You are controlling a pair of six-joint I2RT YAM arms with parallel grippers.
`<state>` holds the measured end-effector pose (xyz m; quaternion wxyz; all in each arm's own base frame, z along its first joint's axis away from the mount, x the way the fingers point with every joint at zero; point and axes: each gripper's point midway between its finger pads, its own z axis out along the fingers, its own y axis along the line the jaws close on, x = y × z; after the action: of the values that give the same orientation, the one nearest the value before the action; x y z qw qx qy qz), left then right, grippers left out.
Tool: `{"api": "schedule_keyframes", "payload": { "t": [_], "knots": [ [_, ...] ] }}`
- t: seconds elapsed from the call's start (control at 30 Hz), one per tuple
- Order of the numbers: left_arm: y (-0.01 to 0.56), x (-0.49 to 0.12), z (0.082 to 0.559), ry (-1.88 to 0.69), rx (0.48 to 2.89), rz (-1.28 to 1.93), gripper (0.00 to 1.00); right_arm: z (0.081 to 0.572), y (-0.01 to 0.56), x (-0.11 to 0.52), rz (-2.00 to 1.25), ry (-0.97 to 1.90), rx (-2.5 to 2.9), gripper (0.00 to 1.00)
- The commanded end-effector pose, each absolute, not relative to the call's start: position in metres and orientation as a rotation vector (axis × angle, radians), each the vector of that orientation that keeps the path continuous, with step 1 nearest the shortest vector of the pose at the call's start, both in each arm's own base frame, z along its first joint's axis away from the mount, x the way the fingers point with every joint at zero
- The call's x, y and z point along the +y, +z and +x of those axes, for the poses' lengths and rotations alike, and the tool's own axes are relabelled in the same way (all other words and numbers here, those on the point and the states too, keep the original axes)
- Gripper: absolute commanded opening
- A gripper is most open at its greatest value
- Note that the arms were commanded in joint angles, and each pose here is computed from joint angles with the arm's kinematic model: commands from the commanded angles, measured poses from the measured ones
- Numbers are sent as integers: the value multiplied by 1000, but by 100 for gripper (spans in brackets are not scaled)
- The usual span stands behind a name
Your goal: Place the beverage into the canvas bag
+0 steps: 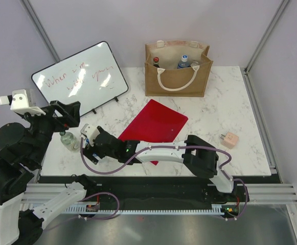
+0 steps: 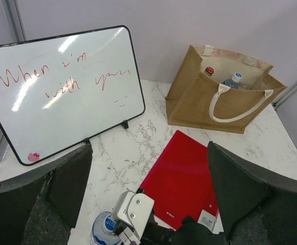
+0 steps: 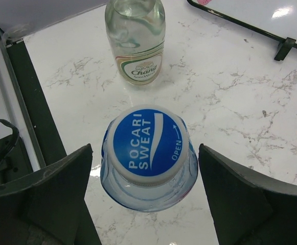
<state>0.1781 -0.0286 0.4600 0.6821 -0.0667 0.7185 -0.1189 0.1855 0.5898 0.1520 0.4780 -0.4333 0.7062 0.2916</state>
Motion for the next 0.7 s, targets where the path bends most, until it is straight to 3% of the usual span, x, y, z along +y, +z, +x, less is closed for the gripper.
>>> {"api": "schedule_keyframes", "payload": {
  "t": [0.0,0.2,0.23,0.33,0.43,0.67],
  "knots": [
    [471,-17,171,-247,1567,-168,100,188,171,602,-1030,742,1679,88],
    [461,-22,175,-238,1590,-146,99,189,180,597,-1007,737,1671,65],
    [458,-21,176,-232,1594,-145,99,189,187,597,-1000,744,1658,54],
    [455,-20,177,-220,1597,-151,99,192,207,595,-988,751,1620,36],
    [450,-16,179,-184,1606,-163,99,198,233,591,-951,758,1585,29],
    [438,-13,181,-156,1625,-183,99,233,293,567,-809,806,1555,23]
  ]
}}
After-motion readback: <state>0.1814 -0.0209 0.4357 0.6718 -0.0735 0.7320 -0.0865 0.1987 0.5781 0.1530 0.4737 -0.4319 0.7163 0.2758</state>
